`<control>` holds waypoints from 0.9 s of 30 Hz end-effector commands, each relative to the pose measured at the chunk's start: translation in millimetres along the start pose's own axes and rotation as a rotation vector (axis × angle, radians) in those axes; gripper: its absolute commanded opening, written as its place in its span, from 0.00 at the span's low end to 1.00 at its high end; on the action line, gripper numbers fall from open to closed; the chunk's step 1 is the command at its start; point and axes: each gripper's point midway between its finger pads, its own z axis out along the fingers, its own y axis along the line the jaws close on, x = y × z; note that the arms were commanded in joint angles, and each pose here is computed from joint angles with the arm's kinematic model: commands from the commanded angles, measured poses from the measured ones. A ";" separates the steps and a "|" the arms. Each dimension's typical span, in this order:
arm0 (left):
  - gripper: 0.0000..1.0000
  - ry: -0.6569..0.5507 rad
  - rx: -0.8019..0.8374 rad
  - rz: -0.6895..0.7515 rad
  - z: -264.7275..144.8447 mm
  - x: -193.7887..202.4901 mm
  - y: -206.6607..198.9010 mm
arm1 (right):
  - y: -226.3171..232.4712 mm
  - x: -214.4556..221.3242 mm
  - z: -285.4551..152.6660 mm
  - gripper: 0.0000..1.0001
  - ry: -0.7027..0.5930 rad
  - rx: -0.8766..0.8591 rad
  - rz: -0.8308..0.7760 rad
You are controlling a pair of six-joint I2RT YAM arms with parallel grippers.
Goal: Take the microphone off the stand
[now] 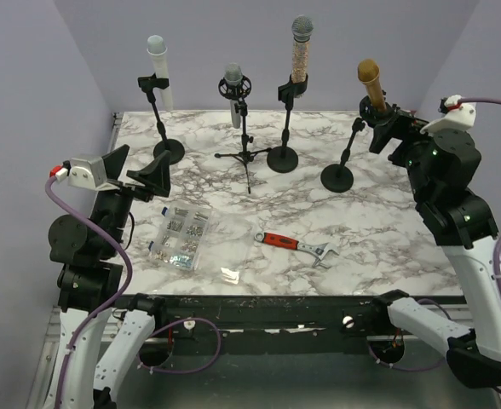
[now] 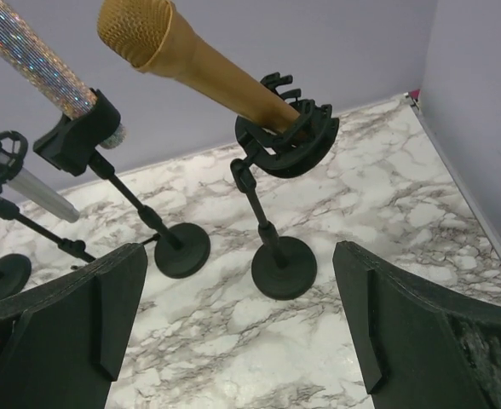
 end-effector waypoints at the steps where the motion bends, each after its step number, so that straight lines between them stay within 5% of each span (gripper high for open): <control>1: 0.99 -0.016 0.094 -0.013 2.1 6.3 -14.8 | 0.8 36.0 28.1 1.00 0.092 0.043 -0.016; 27: 0.99 0.105 0.308 -0.081 12.2 40.7 -61.2 | 6.4 -4.6 142.8 1.00 -0.178 0.256 -0.312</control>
